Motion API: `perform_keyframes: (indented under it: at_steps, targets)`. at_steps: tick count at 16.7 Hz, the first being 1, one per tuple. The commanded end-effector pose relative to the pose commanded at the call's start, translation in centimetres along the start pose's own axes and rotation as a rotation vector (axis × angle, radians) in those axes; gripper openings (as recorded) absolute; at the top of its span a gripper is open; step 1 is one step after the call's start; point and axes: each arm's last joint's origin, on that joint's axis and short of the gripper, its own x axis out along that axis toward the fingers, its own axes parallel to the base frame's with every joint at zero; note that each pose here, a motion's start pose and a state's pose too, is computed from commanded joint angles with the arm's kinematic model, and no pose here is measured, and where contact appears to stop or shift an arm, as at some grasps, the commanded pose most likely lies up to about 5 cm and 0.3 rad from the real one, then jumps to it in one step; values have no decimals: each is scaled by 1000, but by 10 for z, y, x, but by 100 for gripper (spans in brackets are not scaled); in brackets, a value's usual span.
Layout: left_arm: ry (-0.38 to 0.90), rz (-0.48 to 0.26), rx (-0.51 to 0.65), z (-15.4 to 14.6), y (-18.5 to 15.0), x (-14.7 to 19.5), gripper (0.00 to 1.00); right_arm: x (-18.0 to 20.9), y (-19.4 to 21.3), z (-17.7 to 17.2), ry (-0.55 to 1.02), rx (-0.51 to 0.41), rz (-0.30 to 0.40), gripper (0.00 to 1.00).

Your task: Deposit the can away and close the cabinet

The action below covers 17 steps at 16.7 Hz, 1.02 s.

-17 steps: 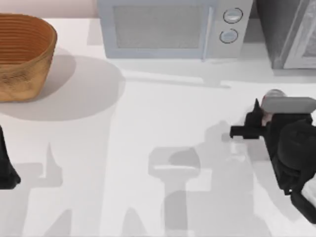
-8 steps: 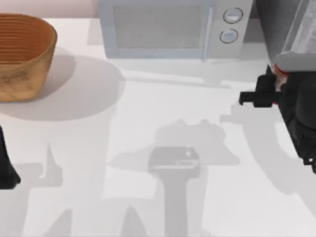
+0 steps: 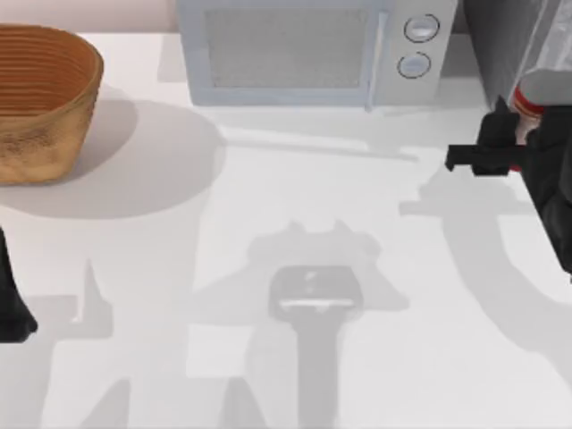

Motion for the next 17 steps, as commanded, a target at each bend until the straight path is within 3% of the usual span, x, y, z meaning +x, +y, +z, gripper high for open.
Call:
perform_keyframes:
  at_steps: [7, 12, 17]
  targets:
    - [0, 0, 0, 0, 0, 0, 100, -20, -20, 13, -32, 15, 10, 0]
    - [0, 0, 0, 0, 0, 0, 100, -68, -61, 23, -88, 24, 12, 0]
    - [0, 0, 0, 0, 0, 0, 100, -118, -95, 2, -140, 19, 6, 0]
